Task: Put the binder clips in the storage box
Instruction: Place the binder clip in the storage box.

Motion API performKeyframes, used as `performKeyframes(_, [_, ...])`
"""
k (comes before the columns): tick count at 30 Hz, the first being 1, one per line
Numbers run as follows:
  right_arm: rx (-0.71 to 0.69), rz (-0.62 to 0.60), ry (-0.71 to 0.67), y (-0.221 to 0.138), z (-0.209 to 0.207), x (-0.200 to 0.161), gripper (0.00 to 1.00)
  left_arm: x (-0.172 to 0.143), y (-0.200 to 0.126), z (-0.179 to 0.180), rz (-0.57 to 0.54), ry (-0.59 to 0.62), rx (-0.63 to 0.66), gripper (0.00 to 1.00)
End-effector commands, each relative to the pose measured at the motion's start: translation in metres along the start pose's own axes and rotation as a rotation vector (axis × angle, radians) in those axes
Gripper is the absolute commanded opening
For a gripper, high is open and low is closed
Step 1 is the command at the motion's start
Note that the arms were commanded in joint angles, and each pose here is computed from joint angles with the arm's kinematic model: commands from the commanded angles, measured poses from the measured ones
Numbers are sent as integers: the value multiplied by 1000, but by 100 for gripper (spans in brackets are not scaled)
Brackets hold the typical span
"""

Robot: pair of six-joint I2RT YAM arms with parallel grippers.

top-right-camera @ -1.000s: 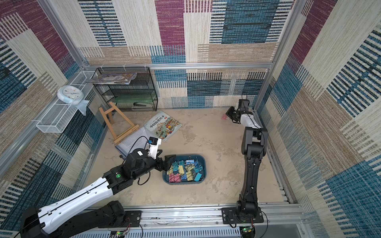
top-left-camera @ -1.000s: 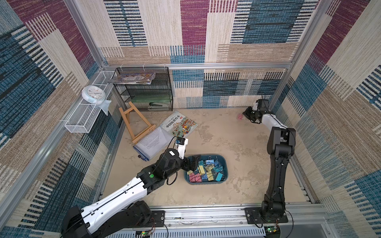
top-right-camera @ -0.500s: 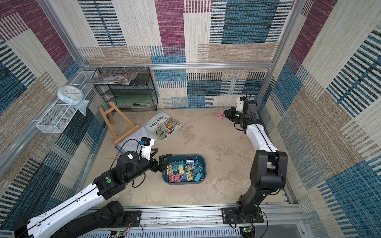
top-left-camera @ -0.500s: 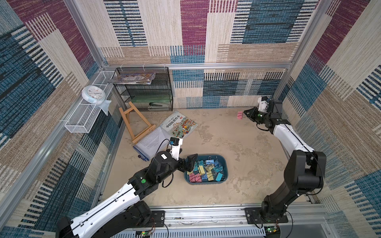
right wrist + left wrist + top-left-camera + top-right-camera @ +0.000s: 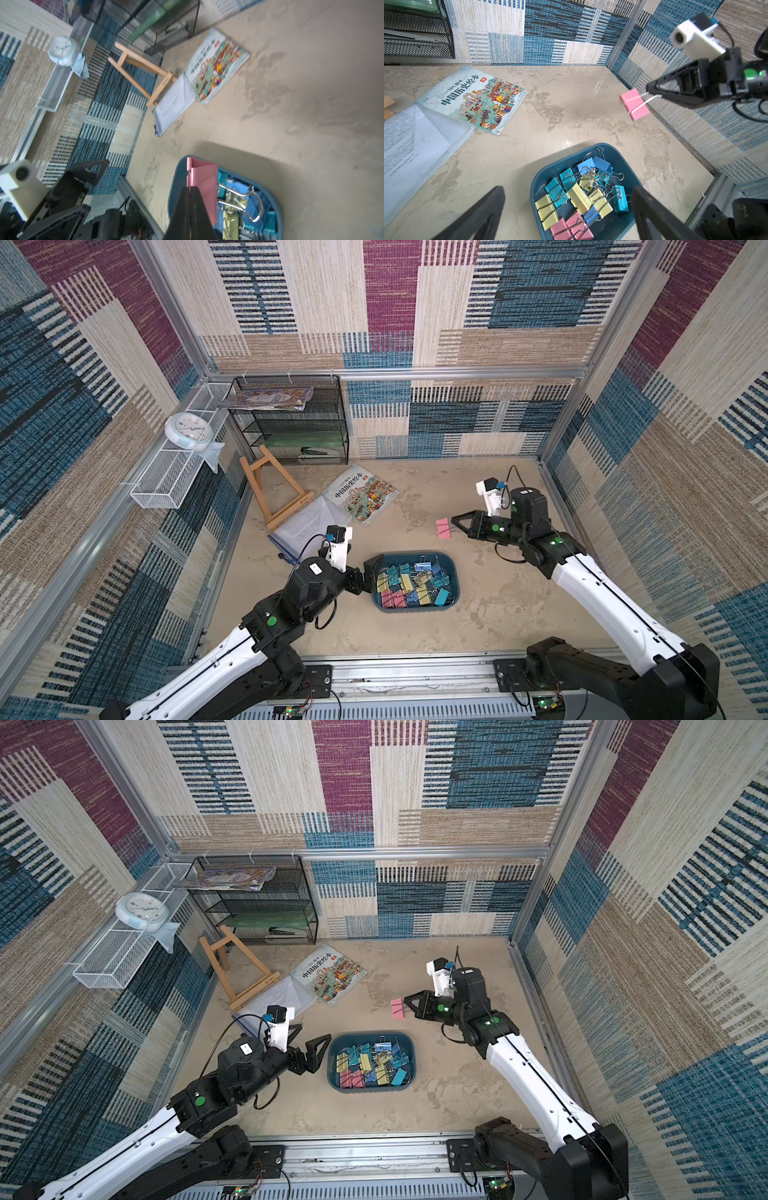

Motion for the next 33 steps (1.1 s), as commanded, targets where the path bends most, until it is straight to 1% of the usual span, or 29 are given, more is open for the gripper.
performKeyframes(1, [8,32,37,17,13,-18,0,-1,-1,6,-11,-16,31,99])
performKeyframes(4, [-13,100,20,38,16,-37,0,-3,1,5,-9,-29,24,99])
performKeyframes(7, [-5,182,-4,62,23,-55,0,-4,3,3,3,-45,17,99])
performKeyframes(11, [-29,262,-15,89,29,-75,0,-7,5,5,12,-71,24,99])
performKeyframes(15, [-158,297,-34,110,20,-96,0,-9,5,9,10,-84,45,99])
performKeyframes(19, [-280,300,-55,116,0,-107,0,-8,4,9,7,-82,47,99])
performKeyframes(24, [-342,345,-126,125,-4,-121,0,-8,6,9,11,-74,50,99])
performKeyframes(27, [-356,370,-159,133,-1,-131,0,-10,7,10,15,-75,52,99])
performKeyframes(31, [-365,381,-159,141,3,-137,0,-11,9,10,17,-77,55,99])
performKeyframes(32, [-363,376,-159,141,5,-137,1,-11,9,10,23,-72,59,99])
performKeyframes(33, [-356,369,-156,140,7,-136,5,-12,8,11,28,-67,66,99])
Point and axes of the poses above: each gripper's point midway between its finger pads, its own y axis out along the fingers, its own z axis along the line the jaws close on, x = y × z, the point moved 3 cm from there along -y, back along the fingers, and after that the axes turned 5 degrees about -y, right-handed, at the moved point
